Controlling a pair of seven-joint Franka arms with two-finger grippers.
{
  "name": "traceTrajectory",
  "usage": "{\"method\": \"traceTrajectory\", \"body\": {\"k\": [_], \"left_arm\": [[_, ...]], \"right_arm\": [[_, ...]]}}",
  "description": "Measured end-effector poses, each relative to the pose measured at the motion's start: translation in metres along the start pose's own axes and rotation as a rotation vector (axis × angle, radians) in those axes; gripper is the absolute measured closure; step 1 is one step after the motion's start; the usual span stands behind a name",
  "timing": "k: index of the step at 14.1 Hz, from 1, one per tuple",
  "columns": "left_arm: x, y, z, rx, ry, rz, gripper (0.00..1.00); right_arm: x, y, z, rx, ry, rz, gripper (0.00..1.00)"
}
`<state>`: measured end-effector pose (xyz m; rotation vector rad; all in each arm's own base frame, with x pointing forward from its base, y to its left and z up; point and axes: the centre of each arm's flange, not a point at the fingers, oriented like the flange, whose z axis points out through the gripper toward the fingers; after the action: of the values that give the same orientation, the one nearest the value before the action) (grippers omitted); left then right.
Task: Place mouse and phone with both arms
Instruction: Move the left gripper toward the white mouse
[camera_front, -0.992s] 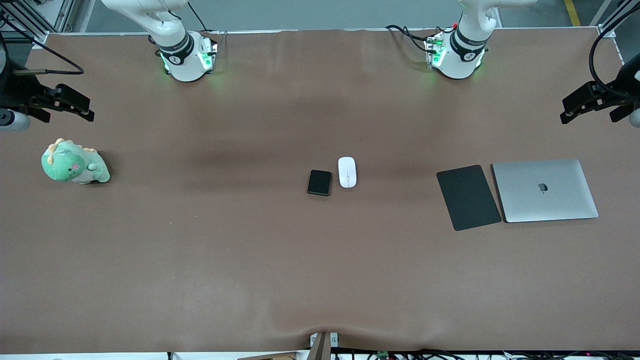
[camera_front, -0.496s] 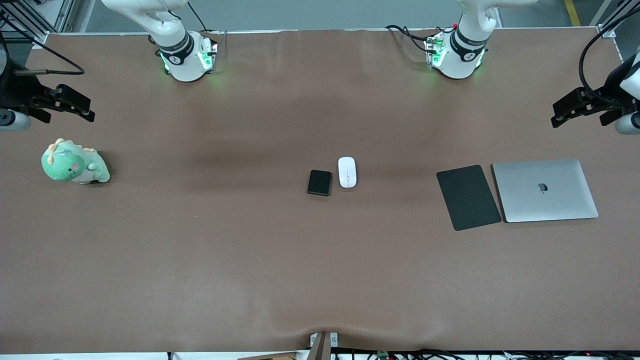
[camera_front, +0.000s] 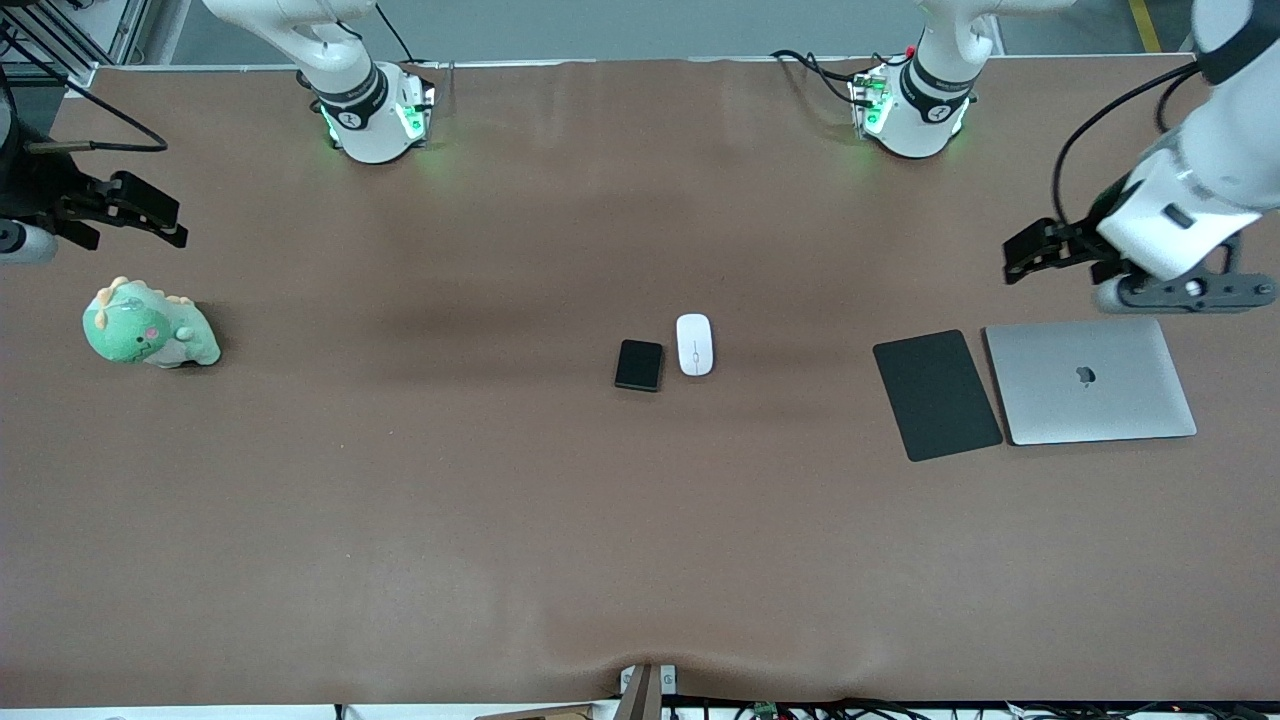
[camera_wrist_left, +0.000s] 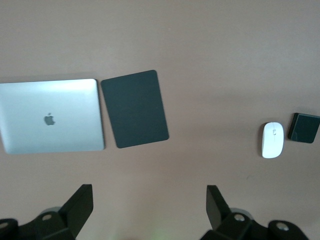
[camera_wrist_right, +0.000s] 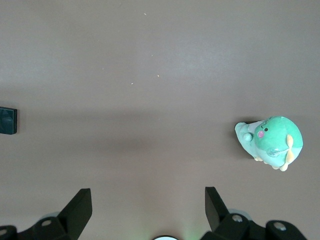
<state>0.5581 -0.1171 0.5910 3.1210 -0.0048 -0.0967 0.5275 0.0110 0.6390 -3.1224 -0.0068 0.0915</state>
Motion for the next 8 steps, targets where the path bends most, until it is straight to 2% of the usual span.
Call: {"method": "traceTrajectory", "body": {"k": [8], "left_arm": [[0.006, 0.066, 0.048, 0.001, -0.029, -0.037, 0.00]], "right_arm": [[0.001, 0.000, 0.000, 0.000, 0.000, 0.001, 0.00]]}}
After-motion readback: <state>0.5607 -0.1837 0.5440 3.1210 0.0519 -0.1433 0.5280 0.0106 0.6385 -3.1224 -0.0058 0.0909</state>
